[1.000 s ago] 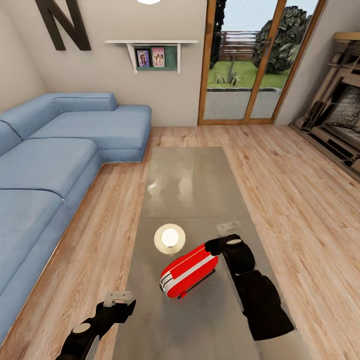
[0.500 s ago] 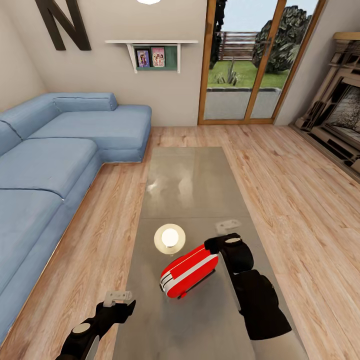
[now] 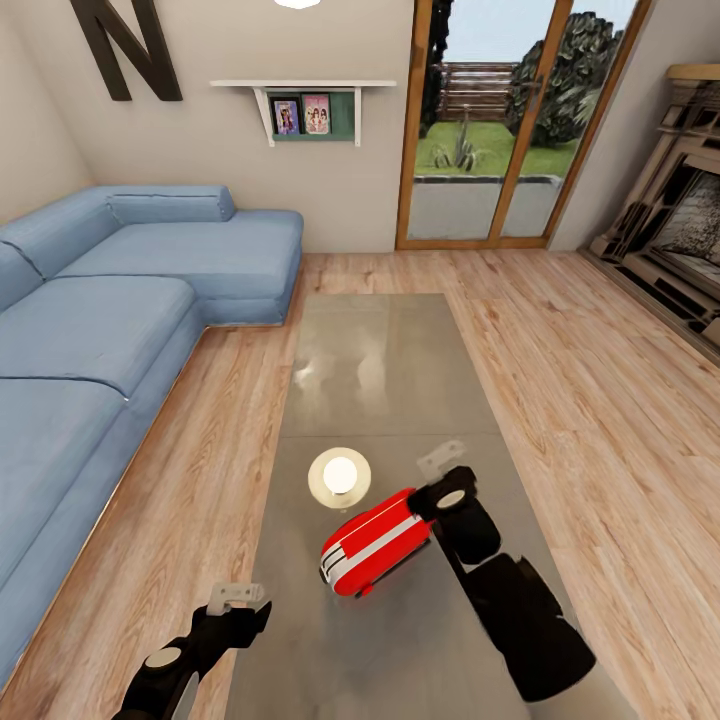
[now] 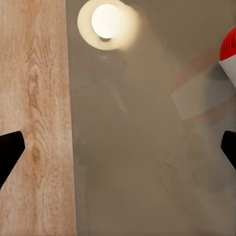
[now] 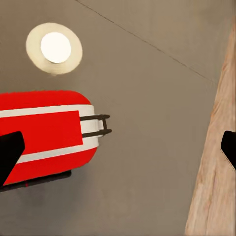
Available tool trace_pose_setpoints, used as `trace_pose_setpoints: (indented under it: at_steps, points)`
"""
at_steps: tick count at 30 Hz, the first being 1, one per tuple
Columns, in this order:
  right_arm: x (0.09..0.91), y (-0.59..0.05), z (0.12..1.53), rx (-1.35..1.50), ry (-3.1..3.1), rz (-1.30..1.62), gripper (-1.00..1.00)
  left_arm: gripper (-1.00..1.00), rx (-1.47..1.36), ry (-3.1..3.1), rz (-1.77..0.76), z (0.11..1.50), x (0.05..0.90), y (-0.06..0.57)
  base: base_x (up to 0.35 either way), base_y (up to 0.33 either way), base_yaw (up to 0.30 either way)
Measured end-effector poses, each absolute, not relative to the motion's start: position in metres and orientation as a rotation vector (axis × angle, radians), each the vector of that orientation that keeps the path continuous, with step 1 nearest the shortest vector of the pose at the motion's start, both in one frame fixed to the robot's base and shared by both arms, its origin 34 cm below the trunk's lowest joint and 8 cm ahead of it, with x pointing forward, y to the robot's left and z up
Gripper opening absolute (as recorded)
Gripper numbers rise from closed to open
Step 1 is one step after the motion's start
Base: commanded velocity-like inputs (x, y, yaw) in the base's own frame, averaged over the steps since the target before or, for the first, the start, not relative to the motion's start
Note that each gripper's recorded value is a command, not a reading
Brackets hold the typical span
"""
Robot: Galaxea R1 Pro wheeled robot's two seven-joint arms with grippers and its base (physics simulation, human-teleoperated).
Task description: Turn on the radio receiver that's on the table in the living room.
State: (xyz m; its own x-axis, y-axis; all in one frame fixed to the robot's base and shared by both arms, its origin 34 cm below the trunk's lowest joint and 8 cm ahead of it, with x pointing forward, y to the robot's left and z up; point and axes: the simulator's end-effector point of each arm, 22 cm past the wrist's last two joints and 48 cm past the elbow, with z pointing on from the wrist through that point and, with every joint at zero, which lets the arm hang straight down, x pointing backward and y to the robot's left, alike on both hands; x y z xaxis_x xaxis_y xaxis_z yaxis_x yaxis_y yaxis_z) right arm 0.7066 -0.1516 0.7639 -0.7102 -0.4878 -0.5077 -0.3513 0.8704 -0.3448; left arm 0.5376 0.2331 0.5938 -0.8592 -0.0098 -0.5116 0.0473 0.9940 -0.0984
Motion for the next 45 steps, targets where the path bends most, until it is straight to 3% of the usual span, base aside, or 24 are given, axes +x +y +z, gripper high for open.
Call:
trace_pose_setpoints:
  at_steps: [9,19,31,40,45]
  points:
    - [0.710,-0.157,0.760,-0.810,2.348,-0.311,1.00,1.00,0.026,2.602,-0.146,0.593,0.537,0.233,0.000,0.000,0.000]
    - [0.697,-0.140,0.763,-1.226,2.213,-0.107,1.00,1.00,0.030,2.636,-0.141,0.582,0.525,0.234,0.000,0.000,0.000]
    - [0.693,-0.143,0.779,-1.533,2.079,0.048,1.00,1.00,0.022,2.660,-0.171,0.577,0.517,0.234,0.000,0.000,0.000]
    - [0.707,-0.157,0.785,-1.706,2.002,-0.094,1.00,1.00,0.021,2.693,-0.235,0.568,0.504,0.226,0.000,0.000,0.000]
    - [0.705,-0.122,0.793,-1.823,1.928,-0.065,1.00,1.00,0.016,2.707,-0.236,0.564,0.499,0.226,0.000,0.000,0.000]
